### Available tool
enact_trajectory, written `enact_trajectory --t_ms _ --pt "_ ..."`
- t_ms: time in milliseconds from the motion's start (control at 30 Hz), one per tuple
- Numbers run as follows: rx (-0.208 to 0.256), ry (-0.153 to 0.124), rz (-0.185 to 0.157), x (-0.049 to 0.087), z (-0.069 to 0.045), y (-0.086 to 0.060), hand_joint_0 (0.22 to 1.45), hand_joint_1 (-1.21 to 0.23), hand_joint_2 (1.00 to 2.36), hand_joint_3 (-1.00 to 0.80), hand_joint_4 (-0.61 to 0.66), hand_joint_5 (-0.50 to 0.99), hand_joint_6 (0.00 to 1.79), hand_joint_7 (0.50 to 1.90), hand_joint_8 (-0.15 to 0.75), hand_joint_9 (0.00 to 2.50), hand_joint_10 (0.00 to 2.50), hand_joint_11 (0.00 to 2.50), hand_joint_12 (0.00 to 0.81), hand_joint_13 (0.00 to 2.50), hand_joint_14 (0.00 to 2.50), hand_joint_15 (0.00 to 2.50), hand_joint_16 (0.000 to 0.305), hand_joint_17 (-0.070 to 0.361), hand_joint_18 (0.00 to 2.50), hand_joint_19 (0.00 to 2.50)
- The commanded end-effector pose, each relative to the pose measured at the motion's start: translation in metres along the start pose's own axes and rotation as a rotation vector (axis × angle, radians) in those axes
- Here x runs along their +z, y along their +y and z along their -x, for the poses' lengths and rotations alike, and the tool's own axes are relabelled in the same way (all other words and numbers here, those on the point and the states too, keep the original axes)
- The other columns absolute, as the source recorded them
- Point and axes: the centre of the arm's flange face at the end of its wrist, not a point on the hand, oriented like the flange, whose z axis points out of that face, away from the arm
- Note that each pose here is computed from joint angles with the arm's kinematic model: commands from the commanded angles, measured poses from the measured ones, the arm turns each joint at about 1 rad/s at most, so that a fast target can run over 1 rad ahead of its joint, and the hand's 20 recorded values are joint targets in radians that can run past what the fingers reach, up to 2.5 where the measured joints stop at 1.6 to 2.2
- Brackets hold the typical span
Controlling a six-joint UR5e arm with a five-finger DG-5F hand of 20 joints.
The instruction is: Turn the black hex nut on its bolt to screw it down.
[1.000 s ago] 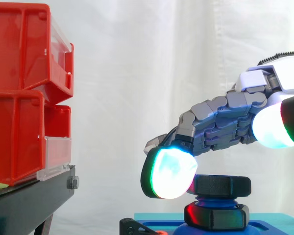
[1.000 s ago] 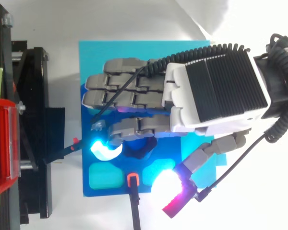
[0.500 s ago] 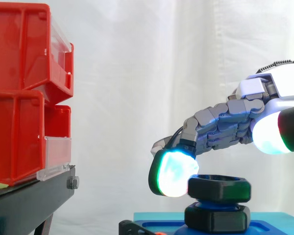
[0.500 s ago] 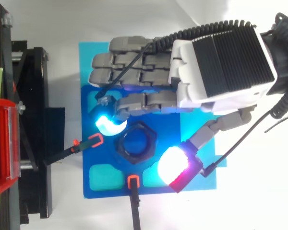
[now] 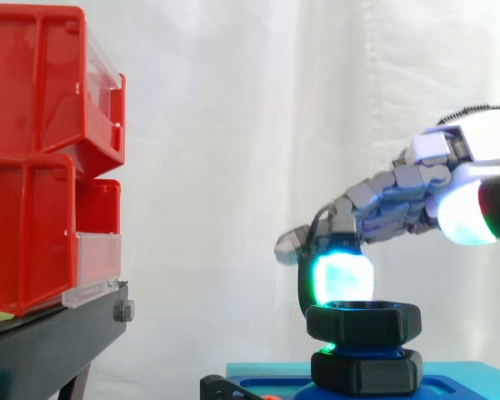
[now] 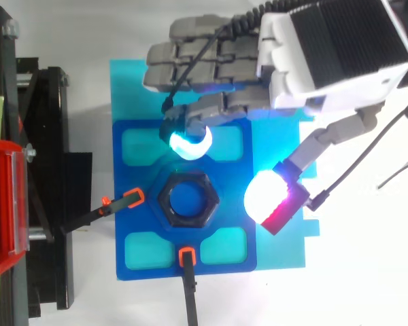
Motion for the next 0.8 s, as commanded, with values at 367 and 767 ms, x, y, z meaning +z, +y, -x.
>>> enact_trajectory --t_ms 367,767 --pt "-0.043 -0.089 0.091 0.029 0.016 0.002 0.46 -0.36 1.00 -0.50 0.29 -0.17 0.50 0.98 0.295 0.15 0.00 0.04 0.373 0.18 0.00 0.00 0.051 0.116 0.08 0.04" --pt "-0.003 -0.092 0.150 0.056 0.000 0.036 0.46 -0.36 1.00 -0.50 0.29 -0.17 0.50 0.99 0.296 0.16 0.00 0.03 0.371 0.18 0.00 0.00 0.052 0.117 0.09 0.03"
